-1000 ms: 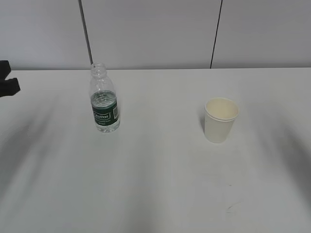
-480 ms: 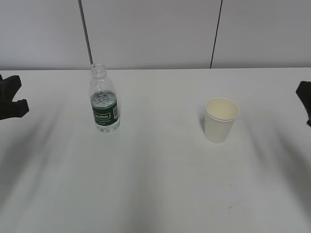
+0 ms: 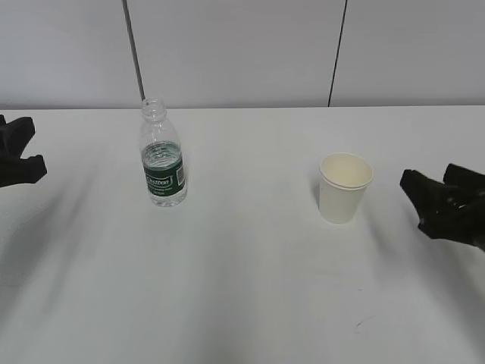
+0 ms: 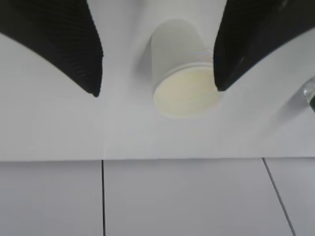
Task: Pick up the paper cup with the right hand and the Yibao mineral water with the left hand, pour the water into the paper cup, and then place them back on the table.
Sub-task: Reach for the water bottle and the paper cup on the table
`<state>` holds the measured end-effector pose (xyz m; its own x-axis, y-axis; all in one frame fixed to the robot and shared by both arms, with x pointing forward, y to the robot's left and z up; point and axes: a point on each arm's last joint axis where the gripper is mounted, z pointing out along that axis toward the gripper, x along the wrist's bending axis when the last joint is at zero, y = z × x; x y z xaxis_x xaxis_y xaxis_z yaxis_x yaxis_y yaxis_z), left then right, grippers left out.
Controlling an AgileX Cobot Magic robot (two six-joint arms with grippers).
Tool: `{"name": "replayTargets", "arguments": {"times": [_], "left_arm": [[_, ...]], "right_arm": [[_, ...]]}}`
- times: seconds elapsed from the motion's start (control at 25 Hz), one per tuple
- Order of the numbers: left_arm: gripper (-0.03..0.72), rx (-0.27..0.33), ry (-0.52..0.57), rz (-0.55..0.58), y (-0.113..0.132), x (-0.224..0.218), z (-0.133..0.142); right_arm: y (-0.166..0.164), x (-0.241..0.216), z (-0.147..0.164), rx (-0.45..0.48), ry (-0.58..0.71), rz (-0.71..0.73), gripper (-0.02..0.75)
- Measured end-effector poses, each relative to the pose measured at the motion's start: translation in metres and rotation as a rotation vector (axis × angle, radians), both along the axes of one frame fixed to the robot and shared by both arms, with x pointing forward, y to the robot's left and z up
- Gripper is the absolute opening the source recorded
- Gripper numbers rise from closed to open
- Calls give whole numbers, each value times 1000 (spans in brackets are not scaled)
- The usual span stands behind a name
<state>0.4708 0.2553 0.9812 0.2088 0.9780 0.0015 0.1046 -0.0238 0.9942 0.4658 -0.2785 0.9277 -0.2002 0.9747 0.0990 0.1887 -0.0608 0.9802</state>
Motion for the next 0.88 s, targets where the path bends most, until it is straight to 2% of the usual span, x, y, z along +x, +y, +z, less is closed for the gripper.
{"name": "replayTargets", "arguments": {"times": [0.16,0.44,0.88], "left_arm": [[238,1,0,-1,0,0,0],[238,1,-1,-1,0,0,0],[238,1,-1,-2,0,0,0]], "right_arm": [[1,4,-22,-4,90,14,551],[14,2,-25,-38,92,179,551],[15,2,-25,-38,91,185,557]]}}
